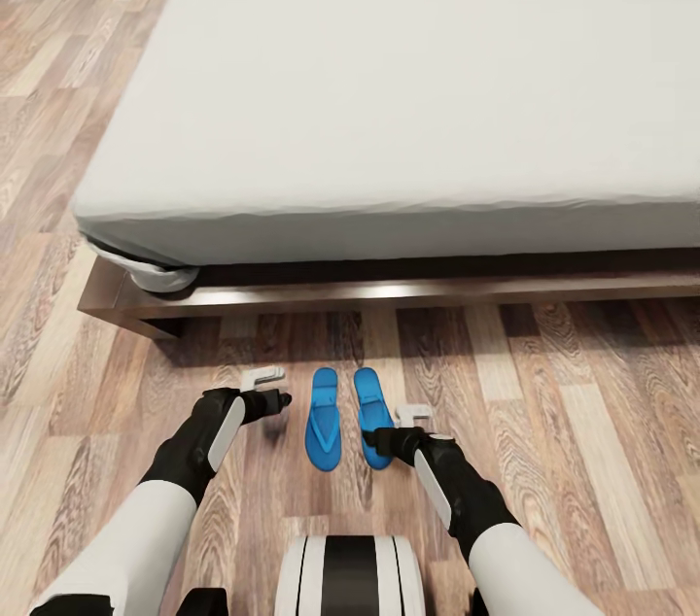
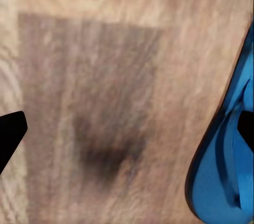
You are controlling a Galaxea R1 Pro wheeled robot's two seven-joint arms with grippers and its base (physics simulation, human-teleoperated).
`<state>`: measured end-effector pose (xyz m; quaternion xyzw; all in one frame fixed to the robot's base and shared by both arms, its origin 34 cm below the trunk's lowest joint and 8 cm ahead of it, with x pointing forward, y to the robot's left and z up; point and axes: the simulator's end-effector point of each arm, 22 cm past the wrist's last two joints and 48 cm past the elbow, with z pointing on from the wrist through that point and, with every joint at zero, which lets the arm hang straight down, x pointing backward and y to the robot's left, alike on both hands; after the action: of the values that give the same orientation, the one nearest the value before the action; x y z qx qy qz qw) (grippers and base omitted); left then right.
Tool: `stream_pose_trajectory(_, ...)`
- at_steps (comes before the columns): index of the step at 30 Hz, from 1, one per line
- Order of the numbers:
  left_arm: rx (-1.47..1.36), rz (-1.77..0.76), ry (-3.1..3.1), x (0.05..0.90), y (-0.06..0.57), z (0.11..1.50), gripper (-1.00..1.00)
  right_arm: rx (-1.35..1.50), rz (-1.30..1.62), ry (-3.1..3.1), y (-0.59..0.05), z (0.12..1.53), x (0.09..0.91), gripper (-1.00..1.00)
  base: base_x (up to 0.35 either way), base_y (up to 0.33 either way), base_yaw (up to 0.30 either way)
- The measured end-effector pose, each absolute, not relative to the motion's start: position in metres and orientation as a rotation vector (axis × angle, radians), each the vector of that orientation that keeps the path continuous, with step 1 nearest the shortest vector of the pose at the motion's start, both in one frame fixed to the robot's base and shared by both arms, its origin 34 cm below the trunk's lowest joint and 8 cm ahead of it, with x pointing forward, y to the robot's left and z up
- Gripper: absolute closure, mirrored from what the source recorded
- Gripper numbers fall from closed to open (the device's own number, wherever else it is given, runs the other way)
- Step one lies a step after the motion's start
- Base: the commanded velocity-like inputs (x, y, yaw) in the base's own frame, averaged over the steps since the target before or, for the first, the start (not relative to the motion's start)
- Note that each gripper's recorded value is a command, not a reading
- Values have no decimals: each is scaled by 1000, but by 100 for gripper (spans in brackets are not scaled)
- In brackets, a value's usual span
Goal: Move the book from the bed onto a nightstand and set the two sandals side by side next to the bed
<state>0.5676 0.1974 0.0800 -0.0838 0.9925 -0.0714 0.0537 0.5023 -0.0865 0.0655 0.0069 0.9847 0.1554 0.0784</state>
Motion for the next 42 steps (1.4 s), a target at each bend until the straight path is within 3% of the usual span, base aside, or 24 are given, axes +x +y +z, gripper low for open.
stream_pose_trajectory(20,-239,-224,2937,599,197,123,-100,7,425,2738,-94,138,591,-100,0,0,0)
stream_pose_trajectory(27,-227,-225,2919,605,195,136,-100,-59,183,2709,-217,155,619,-100,0,0,0)
stream_pose_trajectory(31,-228,-222,2957,590,194,132,-100,-61,125,2766,-247,141,597,-100,0,0,0)
stream_pose_trajectory(42,-228,-211,2894,602,195,148,-100,-71,102,2671,-255,147,602,-100,0,0,0)
